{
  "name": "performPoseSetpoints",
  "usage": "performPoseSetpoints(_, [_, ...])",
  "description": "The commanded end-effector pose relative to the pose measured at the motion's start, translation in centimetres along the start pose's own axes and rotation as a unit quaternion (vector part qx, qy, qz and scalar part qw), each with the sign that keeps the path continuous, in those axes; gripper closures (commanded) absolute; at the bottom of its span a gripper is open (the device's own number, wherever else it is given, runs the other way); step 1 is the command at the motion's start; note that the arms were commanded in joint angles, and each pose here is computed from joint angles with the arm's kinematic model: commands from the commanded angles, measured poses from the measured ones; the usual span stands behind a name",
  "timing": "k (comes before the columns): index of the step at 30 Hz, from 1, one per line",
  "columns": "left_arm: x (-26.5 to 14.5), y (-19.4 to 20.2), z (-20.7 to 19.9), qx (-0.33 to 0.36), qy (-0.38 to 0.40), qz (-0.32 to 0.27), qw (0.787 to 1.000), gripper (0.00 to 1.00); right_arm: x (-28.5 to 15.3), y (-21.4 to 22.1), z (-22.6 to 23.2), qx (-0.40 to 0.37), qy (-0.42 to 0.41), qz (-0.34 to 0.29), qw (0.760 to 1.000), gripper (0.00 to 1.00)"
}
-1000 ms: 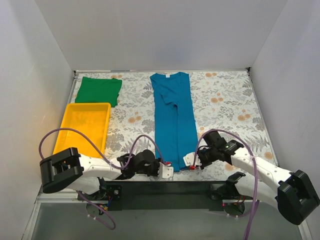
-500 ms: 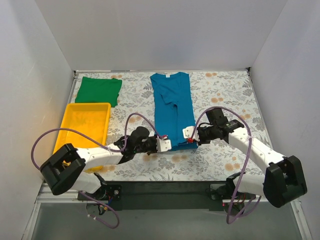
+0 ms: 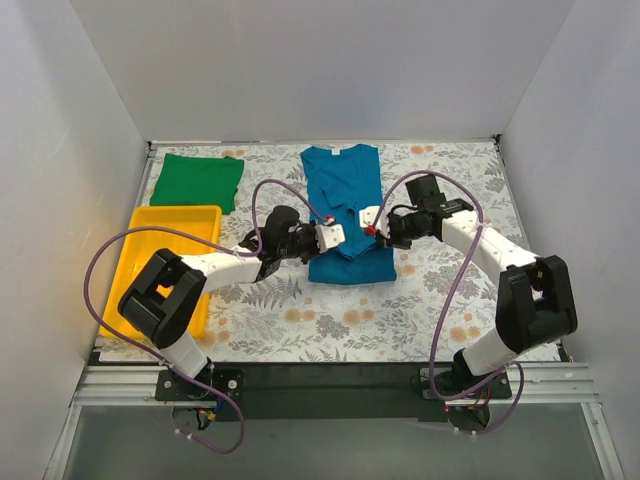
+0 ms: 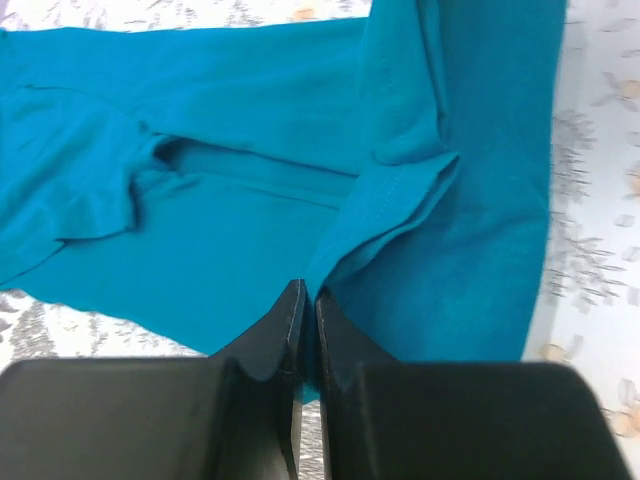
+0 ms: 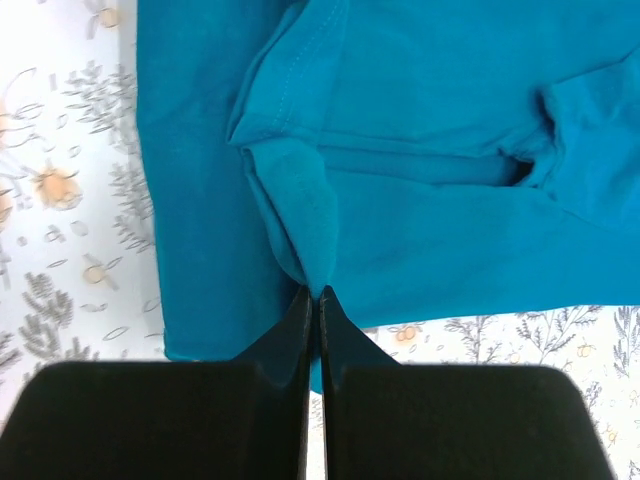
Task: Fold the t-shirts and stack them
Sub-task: Fold the tshirt
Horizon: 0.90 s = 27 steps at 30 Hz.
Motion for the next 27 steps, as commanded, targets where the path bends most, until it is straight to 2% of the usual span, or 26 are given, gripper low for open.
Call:
performPoseSetpoints(1, [0.2,-1.3,2.5,0.009,-0.013,-0.025,1.0,1.0,-0.2,-1.0,-3.4,0.005,0.035,-0.013,0.999,0.99])
performPoseSetpoints(17, [3.6,0.5,9.1,-0.027,-0.065,-0.005,0.997,1.0,1.7,0.9,-10.5,0.056,0.102,0.025,0.993,0.99])
performPoseSetpoints(27, [5.2,2.3,11.4,-0.049,-0.087,0.017,0.995,1.0,3.1,2.2,-13.2,0.085,0.135,0.041,0.986,0.99])
Point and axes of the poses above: each gripper's point midway between its finger pads, its own x axis out along the fingers, its own z axis along the line the jaws close on, y = z × x, the point moved 5 cm from there along -x, back along the fingers
